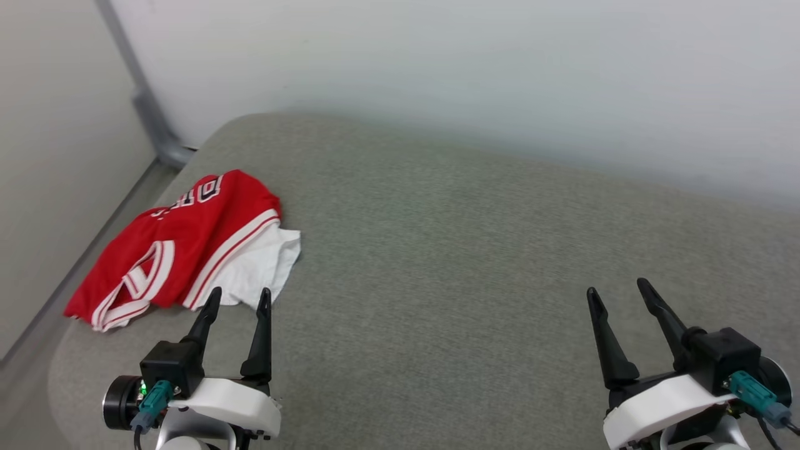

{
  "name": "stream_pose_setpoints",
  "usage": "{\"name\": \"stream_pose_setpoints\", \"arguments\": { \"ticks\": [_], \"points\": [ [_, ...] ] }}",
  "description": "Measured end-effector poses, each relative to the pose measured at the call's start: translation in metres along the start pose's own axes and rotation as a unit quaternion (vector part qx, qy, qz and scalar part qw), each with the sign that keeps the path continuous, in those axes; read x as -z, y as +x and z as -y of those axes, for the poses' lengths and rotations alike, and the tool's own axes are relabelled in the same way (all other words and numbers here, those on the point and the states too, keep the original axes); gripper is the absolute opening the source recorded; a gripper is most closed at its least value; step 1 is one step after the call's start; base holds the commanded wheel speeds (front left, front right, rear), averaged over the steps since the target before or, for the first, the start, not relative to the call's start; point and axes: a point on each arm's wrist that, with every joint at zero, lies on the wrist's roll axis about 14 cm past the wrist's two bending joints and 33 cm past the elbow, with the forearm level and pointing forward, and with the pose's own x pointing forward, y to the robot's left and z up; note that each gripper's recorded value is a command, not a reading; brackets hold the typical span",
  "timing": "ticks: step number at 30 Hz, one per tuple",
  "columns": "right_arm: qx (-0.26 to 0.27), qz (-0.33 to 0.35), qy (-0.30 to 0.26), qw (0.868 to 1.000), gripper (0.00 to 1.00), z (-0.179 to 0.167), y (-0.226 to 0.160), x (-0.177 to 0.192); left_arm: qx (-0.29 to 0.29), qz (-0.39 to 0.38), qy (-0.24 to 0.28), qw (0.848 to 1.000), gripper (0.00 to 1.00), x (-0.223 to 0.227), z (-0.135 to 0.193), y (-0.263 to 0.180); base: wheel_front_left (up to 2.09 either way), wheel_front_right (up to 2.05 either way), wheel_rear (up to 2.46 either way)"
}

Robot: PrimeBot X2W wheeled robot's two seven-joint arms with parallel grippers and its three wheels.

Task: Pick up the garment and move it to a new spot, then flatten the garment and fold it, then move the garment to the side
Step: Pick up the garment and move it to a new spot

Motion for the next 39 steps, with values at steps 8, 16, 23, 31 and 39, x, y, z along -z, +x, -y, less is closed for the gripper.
{"name": "stream_pose_setpoints", "arguments": {
  "ticks": [8, 16, 23, 31, 39],
  "points": [
    [-0.052, 0.002, 0.004, 0.999, 1.00, -0.033, 0.019, 0.000, -0.055, 0.005, 0.017, 0.998, 1.00, -0.007, -0.038, -0.023, 0.00, 0.00, 0.00],
    [-0.075, 0.001, 0.008, 0.997, 1.00, -0.047, 0.028, 0.003, -0.078, 0.003, 0.029, 0.997, 1.00, -0.009, -0.054, -0.033, 0.00, 0.00, 0.00],
    [-0.078, 0.003, 0.008, 0.997, 1.00, -0.046, 0.036, 0.003, -0.081, -0.003, 0.033, 0.996, 1.00, -0.007, -0.056, -0.029, 0.00, 0.00, 0.00],
    [-0.062, 0.007, -0.002, 0.998, 1.00, -0.022, 0.055, 0.003, -0.057, 0.006, 0.042, 0.997, 1.00, -0.015, -0.050, 0.025, 0.00, 0.00, 0.00],
    [-0.034, 0.000, -0.005, 0.999, 1.00, 0.012, 0.073, 0.019, -0.062, -0.045, 0.043, 0.996, 1.00, -0.013, -0.068, 0.105, 0.00, 0.00, 0.00]
  ]
}}
